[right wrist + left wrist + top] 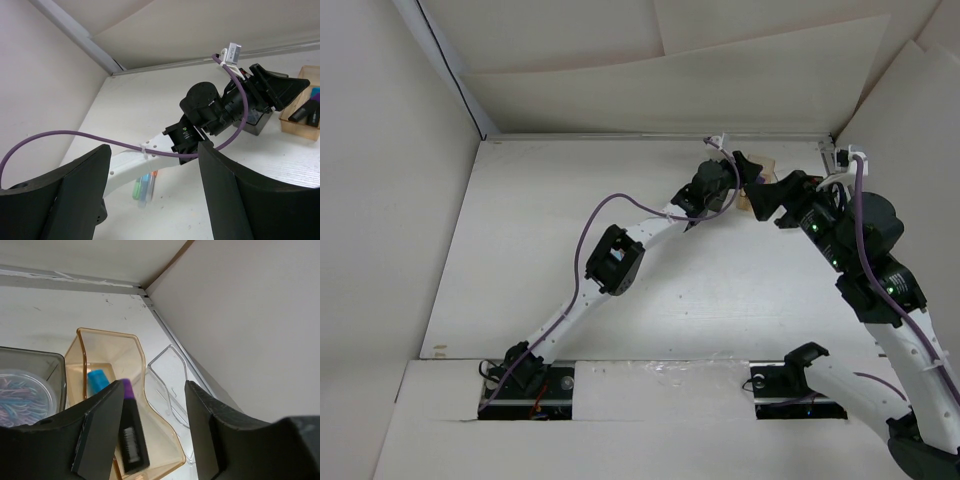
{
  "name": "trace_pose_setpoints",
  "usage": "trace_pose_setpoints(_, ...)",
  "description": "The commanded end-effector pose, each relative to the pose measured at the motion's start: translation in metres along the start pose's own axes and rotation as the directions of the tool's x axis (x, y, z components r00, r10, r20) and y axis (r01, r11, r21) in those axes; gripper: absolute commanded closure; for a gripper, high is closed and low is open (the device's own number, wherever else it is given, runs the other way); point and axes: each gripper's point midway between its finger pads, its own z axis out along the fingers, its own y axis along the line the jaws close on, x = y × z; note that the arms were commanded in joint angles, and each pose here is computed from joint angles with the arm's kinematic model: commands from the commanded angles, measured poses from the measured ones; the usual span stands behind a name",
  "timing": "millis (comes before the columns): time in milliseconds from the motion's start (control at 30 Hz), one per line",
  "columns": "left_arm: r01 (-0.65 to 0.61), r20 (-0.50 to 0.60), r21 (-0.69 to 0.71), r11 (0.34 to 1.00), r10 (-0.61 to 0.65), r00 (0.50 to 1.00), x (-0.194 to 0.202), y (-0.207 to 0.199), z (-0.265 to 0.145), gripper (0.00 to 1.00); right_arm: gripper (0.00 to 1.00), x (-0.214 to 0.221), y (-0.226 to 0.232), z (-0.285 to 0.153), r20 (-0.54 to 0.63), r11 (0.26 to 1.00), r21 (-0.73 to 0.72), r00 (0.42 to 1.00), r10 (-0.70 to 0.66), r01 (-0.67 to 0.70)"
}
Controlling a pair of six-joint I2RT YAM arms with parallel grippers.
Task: Sort the stationery into containers
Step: Place the stationery into the container, then grab a piece of stationery with the right arm
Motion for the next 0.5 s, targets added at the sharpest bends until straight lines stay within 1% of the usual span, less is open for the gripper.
trace_pose_setpoints(0,-0.024,0.11,0.087,0.996,0.014,0.994,-0.043,-0.039,0.003,0.51,0.24,-0.025,0.022,-0.006,0.072,0.997,-0.077,0.997,-0.006,0.012)
trace_pose_setpoints(33,-0.024,0.11,0.087,0.996,0.014,0.994,-0.043,-0.039,0.003,0.48,0.24,-0.025,0.022,-0.006,0.072,0.997,-0.077,0.997,-0.006,0.012)
trace_pose_setpoints(133,-0.024,0.11,0.087,0.996,0.014,0.994,-0.043,-0.039,0.003,0.44,0.24,-0.025,0.022,-0.006,0.072,0.997,-0.077,0.997,-0.006,0.012)
trace_pose_setpoints(167,-0.025,0.102,0.094,0.995,0.015,0.995,-0.043,-0.041,0.002,0.42,0.24,-0.025,0.022,-0.006,0.072,0.997,-0.077,0.997,-0.006,0.012)
trace_pose_setpoints(300,-0.037,0.103,0.119,0.992,0.025,0.994,-0.06,-0.067,-0.006,0.41,0.24,-0.023,0.016,-0.004,0.075,0.999,-0.051,0.997,-0.016,0.02)
trace_pose_setpoints(333,-0.04,0.131,0.141,0.989,0.022,0.991,-0.086,-0.09,-0.013,0.43,0.24,-0.023,0.016,-0.004,0.075,0.999,-0.051,0.997,-0.016,0.02)
trace_pose_setpoints(367,-0.048,0.118,0.128,0.991,0.033,0.993,-0.082,-0.085,-0.018,0.45,0.26,-0.023,0.016,-0.004,0.075,0.999,-0.051,0.997,-0.016,0.02)
trace_pose_setpoints(433,-0.059,0.128,0.146,0.987,0.041,0.991,-0.098,-0.101,-0.029,0.46,0.29,-0.026,0.013,-0.008,0.084,0.999,-0.034,0.996,-0.025,0.027)
trace_pose_setpoints(467,-0.075,0.137,0.149,0.986,0.055,0.989,-0.114,-0.114,-0.041,0.48,0.3,-0.029,0.014,-0.012,0.094,0.999,-0.039,0.995,-0.023,0.027)
